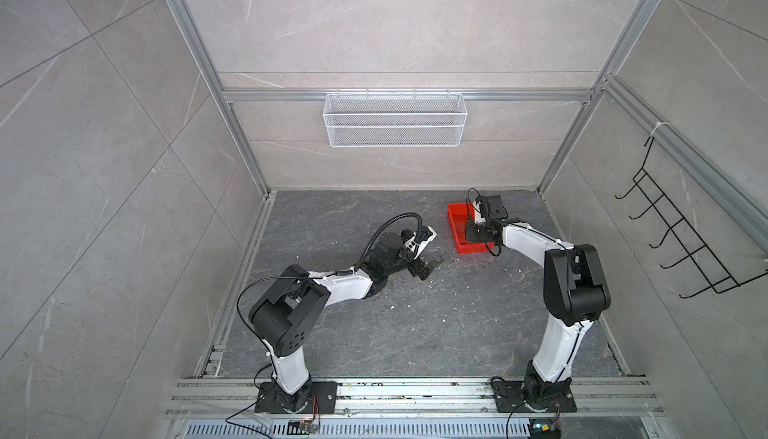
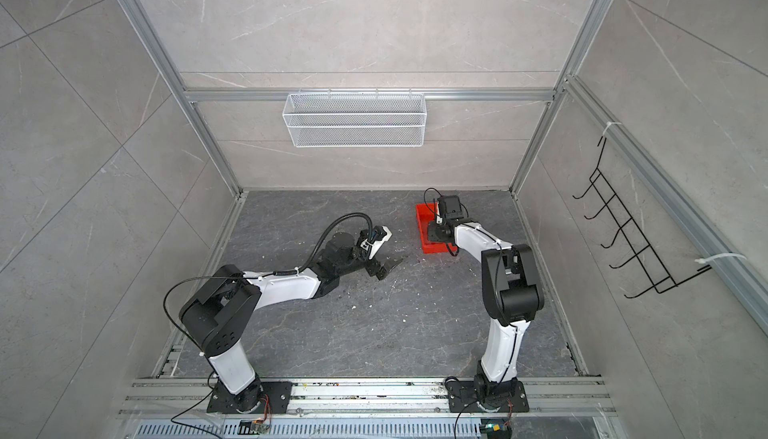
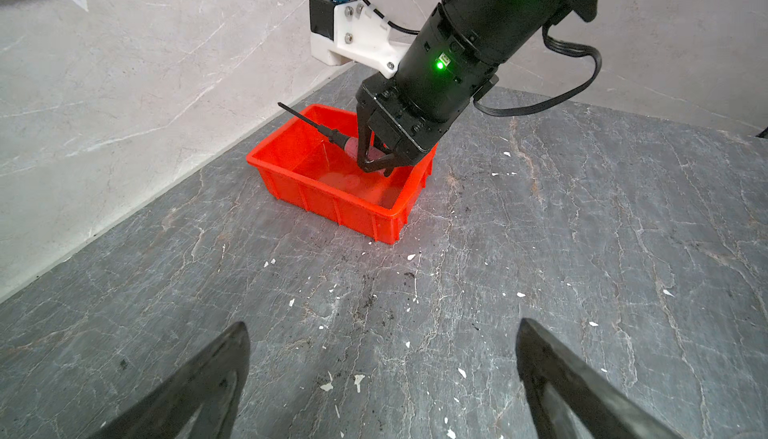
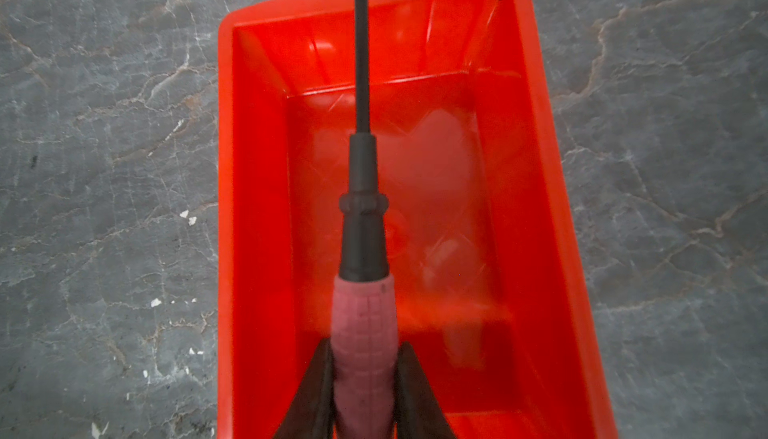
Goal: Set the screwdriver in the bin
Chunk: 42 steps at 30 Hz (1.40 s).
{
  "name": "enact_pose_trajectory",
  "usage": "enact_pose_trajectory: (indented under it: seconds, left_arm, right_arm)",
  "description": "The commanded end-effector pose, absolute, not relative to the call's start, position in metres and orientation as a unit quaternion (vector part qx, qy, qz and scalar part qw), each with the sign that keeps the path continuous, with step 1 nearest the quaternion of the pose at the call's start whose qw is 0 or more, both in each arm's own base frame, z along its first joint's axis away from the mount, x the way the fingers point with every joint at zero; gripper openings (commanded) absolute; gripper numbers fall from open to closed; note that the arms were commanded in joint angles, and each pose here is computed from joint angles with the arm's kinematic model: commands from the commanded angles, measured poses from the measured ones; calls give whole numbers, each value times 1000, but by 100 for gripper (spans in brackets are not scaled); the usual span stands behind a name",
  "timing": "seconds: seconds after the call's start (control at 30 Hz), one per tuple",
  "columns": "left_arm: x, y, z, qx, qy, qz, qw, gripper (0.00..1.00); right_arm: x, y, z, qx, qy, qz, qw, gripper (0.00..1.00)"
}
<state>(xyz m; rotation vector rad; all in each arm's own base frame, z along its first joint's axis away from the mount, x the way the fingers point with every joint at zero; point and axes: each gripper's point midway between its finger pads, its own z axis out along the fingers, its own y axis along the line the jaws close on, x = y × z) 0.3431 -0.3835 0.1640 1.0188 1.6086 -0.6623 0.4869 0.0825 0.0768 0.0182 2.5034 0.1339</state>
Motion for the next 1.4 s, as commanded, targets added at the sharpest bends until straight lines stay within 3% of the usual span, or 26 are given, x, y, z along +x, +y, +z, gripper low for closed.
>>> enact_pose_trajectory:
  seconds: [0.0, 0.17, 0.47, 0.77, 0.9, 1.13, 1.37]
  left_arm:
    - [347, -386, 184, 419, 657, -279, 561, 100]
    - [348, -385, 186, 419, 656, -276, 565, 100]
    - [349, -376, 192, 416, 658, -252, 575, 100]
    - [362, -332, 198, 393, 680, -210, 582, 100]
    - [369, -297, 199, 374, 696, -186, 584, 100]
    - [378, -211, 190, 311, 743, -125, 579, 100]
    - [376, -100, 162, 202, 794, -6, 574, 100]
  right_arm:
    - [489, 80, 76, 7, 952, 45, 302, 17]
    - [491, 78, 89, 4, 948, 42, 315, 34]
    - [492, 76, 133, -7, 934, 39, 354, 50]
    - [471, 80, 208, -30, 885, 65, 461, 88]
    - [450, 77, 231, -31, 856, 75, 511, 99]
    - [405, 67, 248, -34, 804, 72, 590, 99]
    - [366, 40, 195, -12, 802, 16, 597, 99]
